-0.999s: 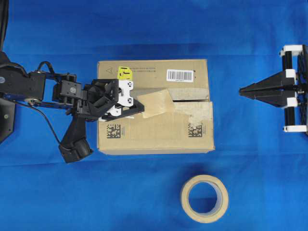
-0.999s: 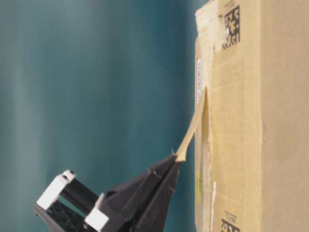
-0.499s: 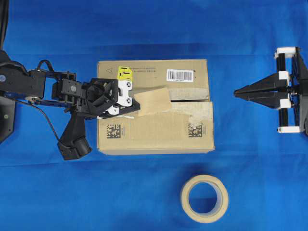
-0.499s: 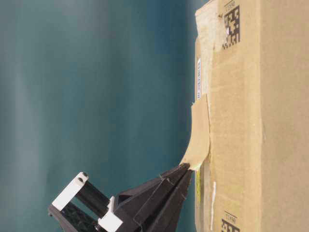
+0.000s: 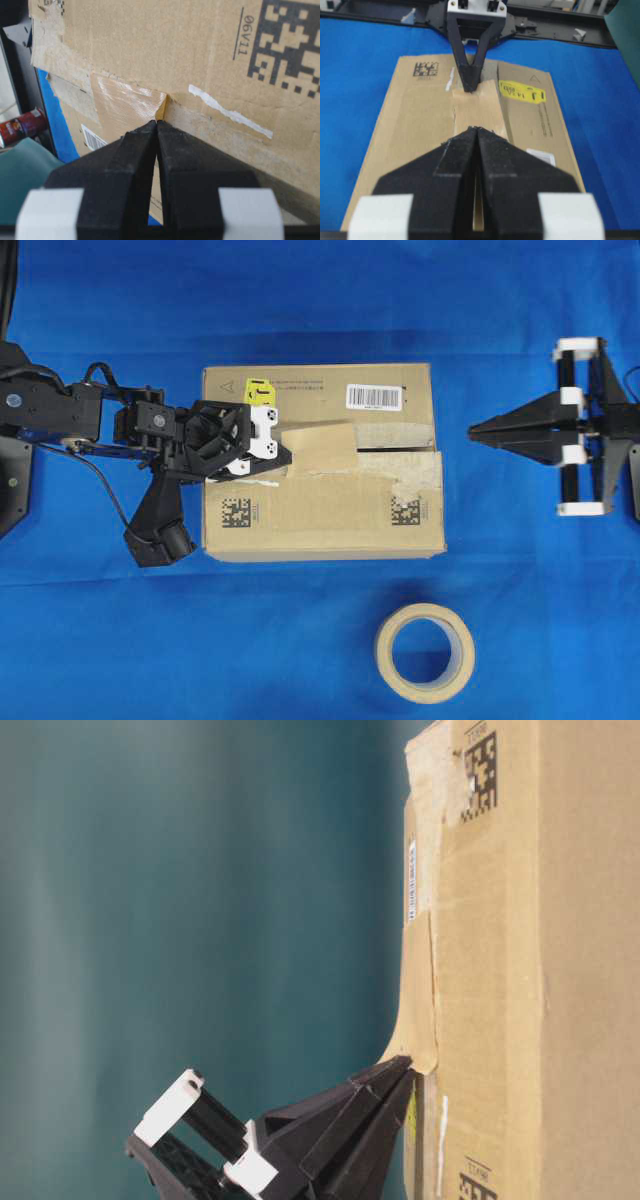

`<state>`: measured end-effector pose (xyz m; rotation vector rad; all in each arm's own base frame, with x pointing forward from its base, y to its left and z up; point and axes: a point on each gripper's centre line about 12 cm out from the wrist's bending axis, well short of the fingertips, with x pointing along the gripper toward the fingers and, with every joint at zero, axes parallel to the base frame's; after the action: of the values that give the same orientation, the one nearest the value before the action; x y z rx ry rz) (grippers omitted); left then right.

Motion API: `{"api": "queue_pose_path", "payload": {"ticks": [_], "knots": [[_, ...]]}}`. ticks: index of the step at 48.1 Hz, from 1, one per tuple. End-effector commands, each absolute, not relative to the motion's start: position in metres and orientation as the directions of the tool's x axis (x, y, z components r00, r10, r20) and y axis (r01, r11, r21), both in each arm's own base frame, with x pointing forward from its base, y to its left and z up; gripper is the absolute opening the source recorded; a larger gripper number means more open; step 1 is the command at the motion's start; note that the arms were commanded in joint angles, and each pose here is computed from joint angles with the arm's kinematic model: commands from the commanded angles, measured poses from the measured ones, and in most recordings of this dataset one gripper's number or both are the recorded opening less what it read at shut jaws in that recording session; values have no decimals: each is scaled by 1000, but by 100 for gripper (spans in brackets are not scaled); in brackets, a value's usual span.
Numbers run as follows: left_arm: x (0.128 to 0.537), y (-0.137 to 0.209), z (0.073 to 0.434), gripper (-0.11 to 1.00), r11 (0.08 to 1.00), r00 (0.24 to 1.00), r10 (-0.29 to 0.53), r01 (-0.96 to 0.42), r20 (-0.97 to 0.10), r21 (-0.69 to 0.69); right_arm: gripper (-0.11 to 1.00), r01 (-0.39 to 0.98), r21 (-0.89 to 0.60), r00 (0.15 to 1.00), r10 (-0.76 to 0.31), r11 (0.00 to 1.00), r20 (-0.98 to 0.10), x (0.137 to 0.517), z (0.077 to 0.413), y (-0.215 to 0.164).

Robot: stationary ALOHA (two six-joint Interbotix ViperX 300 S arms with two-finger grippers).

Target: Apply tape along the seams of the closed cardboard box to seal it securely.

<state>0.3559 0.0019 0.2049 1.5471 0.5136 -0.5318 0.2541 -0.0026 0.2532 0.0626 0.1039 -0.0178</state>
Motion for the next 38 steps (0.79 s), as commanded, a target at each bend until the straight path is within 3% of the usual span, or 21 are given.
{"api": "queue_pose_path", "payload": {"ticks": [1,14,25,38], "knots": [[358,3,213,0,-39,803,5,595,-596,802,0,22,69,997,-17,997,-77,271,263,-3],[358,3,213,0,-39,802,5,597,-597,802,3,41,101,991,-27,994,-131,321,259,-4],[358,3,213,0,-39,803,5,595,-596,802,62,53,108,989,-37,993,-141,358,258,-7],[358,3,213,0,-39,803,5,595,-596,802,55,63,105,986,-46,993,-161,379,254,-11]]}}
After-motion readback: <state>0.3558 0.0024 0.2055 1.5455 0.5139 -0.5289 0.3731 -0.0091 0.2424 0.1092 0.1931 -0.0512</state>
